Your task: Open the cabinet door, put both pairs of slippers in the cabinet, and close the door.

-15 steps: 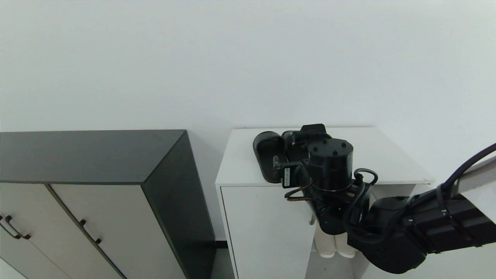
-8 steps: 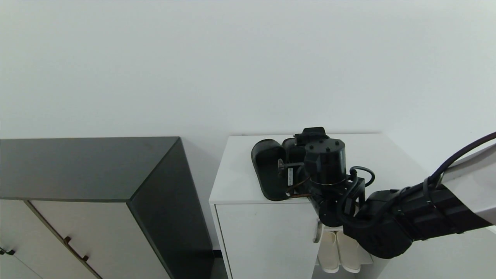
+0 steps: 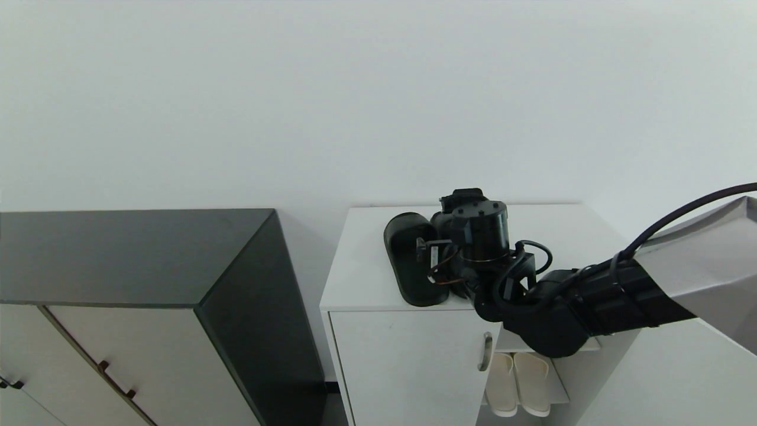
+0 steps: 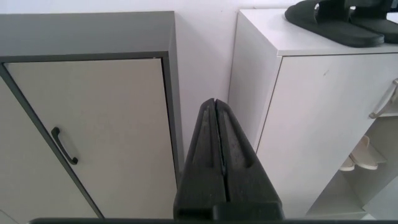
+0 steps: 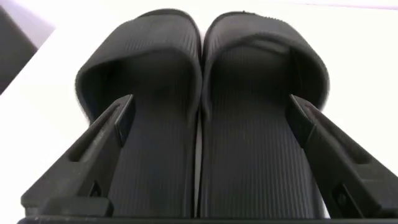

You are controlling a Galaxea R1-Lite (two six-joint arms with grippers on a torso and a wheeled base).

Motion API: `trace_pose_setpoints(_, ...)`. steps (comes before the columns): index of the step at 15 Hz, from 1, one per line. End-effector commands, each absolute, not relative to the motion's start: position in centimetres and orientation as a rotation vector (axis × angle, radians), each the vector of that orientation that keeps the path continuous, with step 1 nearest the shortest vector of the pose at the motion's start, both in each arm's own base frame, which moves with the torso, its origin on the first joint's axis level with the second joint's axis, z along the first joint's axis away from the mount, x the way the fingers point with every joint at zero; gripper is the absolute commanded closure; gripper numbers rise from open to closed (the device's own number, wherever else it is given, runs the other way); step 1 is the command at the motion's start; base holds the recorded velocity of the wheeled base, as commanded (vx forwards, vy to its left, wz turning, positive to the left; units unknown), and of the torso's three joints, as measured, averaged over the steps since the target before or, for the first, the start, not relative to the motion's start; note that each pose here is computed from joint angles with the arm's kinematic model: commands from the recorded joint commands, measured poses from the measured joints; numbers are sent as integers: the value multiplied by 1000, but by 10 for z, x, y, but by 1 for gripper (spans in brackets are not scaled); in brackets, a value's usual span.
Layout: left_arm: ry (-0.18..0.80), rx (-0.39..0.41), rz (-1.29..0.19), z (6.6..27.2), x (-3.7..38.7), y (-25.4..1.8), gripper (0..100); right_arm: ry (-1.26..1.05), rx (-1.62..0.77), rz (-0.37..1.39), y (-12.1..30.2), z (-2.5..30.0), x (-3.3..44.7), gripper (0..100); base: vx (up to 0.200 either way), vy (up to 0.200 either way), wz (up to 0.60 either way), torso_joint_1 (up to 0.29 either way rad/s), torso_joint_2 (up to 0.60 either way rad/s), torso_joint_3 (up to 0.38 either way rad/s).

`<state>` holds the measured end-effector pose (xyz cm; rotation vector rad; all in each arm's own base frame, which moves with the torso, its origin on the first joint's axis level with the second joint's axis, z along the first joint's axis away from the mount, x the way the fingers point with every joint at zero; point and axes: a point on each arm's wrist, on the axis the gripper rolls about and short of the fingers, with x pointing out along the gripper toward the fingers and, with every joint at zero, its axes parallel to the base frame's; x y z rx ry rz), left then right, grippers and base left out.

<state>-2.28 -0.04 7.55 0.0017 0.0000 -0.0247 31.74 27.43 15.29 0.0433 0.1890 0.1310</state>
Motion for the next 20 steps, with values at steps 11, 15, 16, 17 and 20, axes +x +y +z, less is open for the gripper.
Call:
trace_pose_setpoints(11,2,2,-25,76,-23,0,100,170,42,86,294,124,374,100,0,0,0,0,0,0)
trace_pose_setpoints(15,2,2,-25,76,-23,0,100,152,53,78,295,124,382,100,0,0,0,0,0,0)
trace_pose_setpoints(16,2,2,-25,76,-23,0,100,148,55,79,295,127,381,100,0,0,0,0,0,0)
trace_pose_setpoints(17,2,2,-25,76,-23,0,100,143,57,76,295,131,378,100,0,0,0,0,0,0)
trace_pose_setpoints(20,2,2,-25,76,-23,0,100,143,55,116,290,157,342,100,0,0,0,0,0,0)
